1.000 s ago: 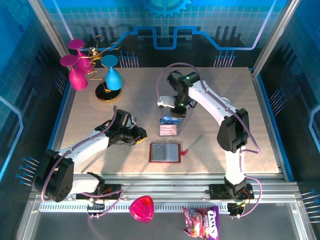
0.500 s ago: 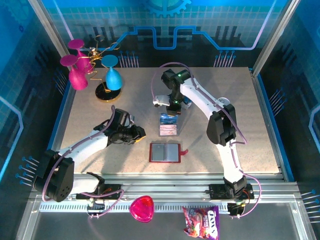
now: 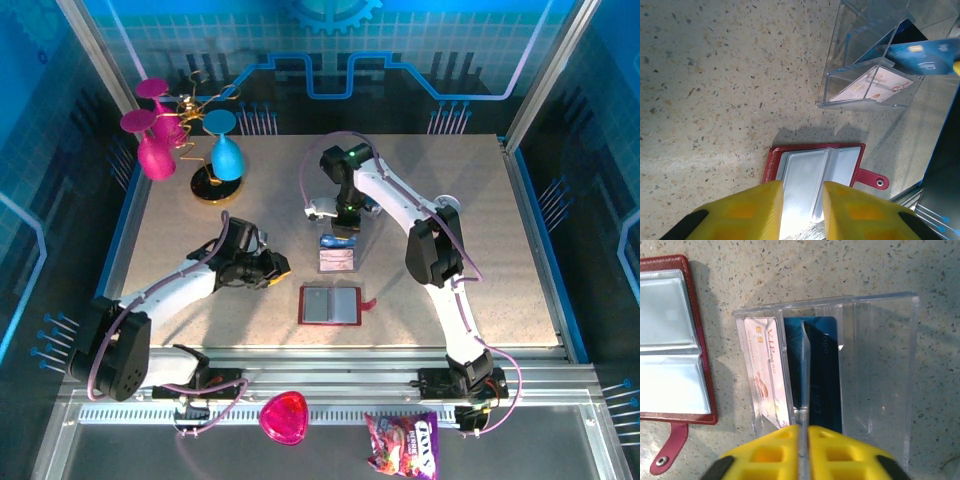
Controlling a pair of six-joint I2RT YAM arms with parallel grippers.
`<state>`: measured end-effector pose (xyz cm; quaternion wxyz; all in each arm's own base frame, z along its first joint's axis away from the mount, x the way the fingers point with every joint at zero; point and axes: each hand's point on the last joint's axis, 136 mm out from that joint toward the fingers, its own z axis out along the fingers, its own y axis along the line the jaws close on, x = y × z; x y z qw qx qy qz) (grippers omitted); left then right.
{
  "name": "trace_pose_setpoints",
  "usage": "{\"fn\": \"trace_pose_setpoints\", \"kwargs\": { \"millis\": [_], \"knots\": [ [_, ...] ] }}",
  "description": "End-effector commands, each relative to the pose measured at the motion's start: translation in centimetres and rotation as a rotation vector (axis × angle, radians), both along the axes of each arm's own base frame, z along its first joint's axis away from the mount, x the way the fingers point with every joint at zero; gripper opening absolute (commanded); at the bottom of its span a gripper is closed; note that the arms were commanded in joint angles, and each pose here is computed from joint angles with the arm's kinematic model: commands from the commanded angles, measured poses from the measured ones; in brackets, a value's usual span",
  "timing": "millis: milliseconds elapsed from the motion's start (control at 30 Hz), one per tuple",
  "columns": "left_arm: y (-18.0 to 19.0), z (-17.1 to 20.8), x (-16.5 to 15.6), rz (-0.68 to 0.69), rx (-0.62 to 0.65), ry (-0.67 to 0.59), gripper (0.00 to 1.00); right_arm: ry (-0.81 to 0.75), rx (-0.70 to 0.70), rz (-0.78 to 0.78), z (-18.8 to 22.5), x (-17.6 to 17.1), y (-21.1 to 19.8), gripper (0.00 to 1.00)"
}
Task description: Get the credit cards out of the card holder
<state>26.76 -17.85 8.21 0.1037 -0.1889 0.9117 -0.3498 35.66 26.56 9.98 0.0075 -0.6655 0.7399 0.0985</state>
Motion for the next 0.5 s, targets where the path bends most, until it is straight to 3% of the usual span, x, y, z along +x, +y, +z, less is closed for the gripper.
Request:
{"fn": "trace_pose_setpoints", "kwargs": {
  "millis": [0,467],
  "knots": [
    [-0.1,-0.4,-0.2,-0.009,-0.024,0.015,0.27,0.017,0.011,0.004,0.4,-0.6,0.1,0.18],
    [-1.1,-0.9,-0.4,-0.039,-0.072,0.044,0.27,-0.09,0.129,-0.116,3.8,-1.3,1.2,0.21]
  ]
}}
